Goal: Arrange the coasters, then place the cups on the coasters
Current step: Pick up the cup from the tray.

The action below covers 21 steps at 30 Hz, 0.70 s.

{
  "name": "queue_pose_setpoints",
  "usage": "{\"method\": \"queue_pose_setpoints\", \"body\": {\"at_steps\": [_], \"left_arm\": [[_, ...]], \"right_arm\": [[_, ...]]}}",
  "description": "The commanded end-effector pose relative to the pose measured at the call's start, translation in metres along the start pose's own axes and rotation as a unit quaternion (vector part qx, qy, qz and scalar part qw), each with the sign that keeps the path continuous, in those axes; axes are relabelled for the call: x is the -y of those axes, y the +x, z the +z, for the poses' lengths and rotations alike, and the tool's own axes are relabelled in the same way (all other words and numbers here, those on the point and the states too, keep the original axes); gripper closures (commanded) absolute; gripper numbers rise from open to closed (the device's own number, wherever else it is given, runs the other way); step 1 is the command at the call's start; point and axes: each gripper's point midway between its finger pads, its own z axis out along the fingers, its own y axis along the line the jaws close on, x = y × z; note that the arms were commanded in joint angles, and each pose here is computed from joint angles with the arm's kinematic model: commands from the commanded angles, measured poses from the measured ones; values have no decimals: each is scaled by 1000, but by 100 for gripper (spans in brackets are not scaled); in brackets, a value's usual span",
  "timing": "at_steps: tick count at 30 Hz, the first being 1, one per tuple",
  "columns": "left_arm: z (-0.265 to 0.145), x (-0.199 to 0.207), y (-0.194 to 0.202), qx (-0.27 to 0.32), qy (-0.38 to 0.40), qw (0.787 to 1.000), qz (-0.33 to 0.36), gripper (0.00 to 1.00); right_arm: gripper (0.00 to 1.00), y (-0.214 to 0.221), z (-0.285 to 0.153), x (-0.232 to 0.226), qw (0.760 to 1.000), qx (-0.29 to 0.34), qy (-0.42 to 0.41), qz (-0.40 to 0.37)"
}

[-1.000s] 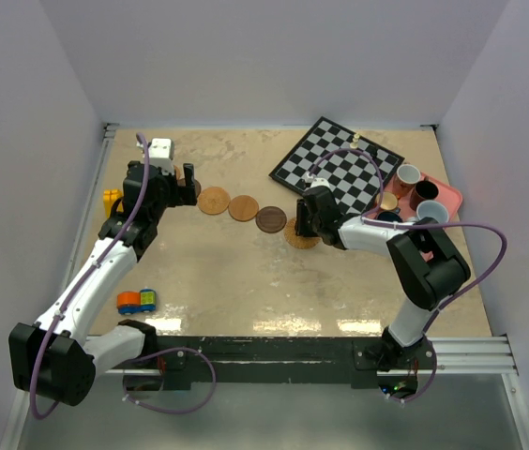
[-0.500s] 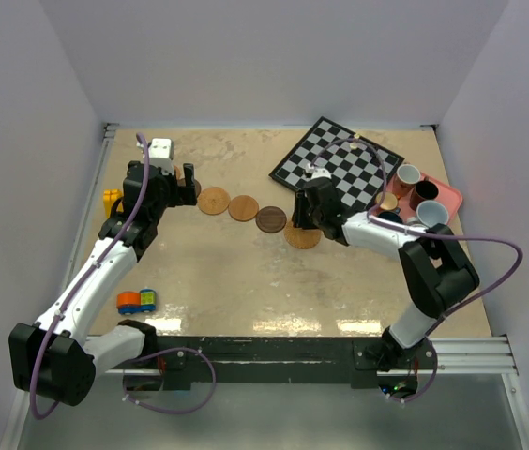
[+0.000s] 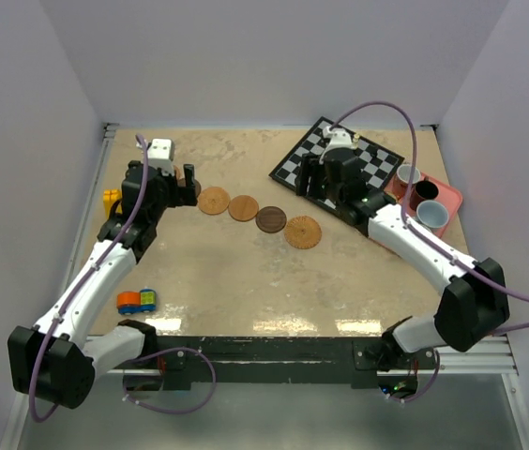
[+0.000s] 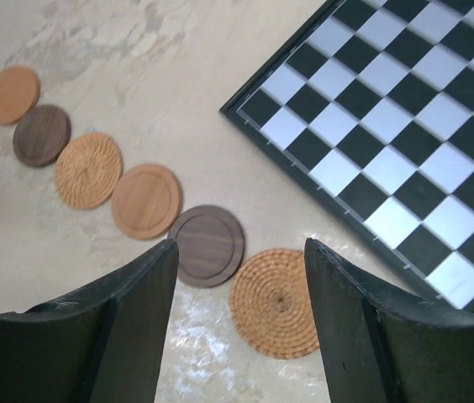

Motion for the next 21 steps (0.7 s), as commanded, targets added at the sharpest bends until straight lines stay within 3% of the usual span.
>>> {"method": "queue_pose_setpoints", "body": {"at_steps": [1, 7, 13, 21], "left_arm": [[-11, -5, -25, 50, -4, 999, 2, 0], [-16, 6, -32, 61, 23, 998, -9, 0], [-16, 14, -31, 57, 44, 997, -17, 0], [-19, 23, -32, 55, 56, 997, -20, 0]], "right_arm": [[34, -56, -23, 44, 997, 42, 60, -16], [26, -95, -46, 126, 983, 74, 165, -8], [23, -91, -58, 208, 971, 73, 219, 54], [24, -87, -74, 267, 942, 83, 315, 81]]}}
